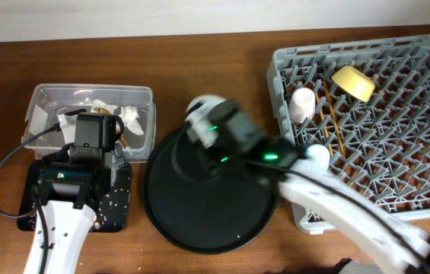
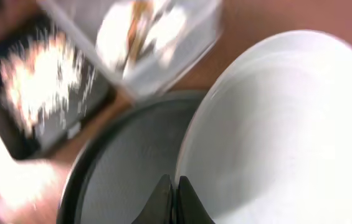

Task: Sort waste into correct bins and load items into the dishwasher rack
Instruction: 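Move the right gripper to the white plate and grasp its rim, then lift the white plate with the right gripper and carry it over the rack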

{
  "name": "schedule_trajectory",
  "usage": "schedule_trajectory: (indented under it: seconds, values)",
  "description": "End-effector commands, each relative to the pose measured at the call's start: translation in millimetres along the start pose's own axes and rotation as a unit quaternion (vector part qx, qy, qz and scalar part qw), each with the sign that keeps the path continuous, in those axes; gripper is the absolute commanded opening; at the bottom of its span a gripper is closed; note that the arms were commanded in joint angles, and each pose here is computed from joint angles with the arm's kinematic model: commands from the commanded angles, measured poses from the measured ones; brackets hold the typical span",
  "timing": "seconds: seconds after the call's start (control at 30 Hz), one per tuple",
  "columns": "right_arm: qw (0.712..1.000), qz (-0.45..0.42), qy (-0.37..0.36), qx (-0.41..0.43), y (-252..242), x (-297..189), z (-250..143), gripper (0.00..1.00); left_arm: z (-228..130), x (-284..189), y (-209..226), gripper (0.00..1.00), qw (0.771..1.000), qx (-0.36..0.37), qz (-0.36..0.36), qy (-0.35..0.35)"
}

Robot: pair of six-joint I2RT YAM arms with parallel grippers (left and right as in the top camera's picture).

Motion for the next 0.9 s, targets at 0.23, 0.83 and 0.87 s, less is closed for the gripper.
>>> schedule_trajectory:
  seconds: [0.23, 0.83, 0.87]
  values:
    - [0.979, 0.019, -0.131, 0.158, -136, -166, -13, 0.04, 0, 0, 1, 0.99, 1.000, 0.003, 0.001, 0.000]
    - [0.896, 0.149, -0.151, 0.389, -271, -129, -122, 0.04, 0, 0, 1, 0.99, 1.000, 0.003, 0.001, 0.000]
    - [0.897, 0.145, -0.144, 0.393, -272, -127, -126, 0.04, 0, 0, 1, 0.99, 1.000, 0.003, 0.001, 0.000]
Point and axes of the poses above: each gripper's point midway between its finger pads, its own x axis out along the fingers, its own y axis along the line the jaws close on, z = x × y, the point moved 2 cm from there along -x, back along the fingers, and after that the axes turned 4 degrees about -x, right-handed, at the moved point
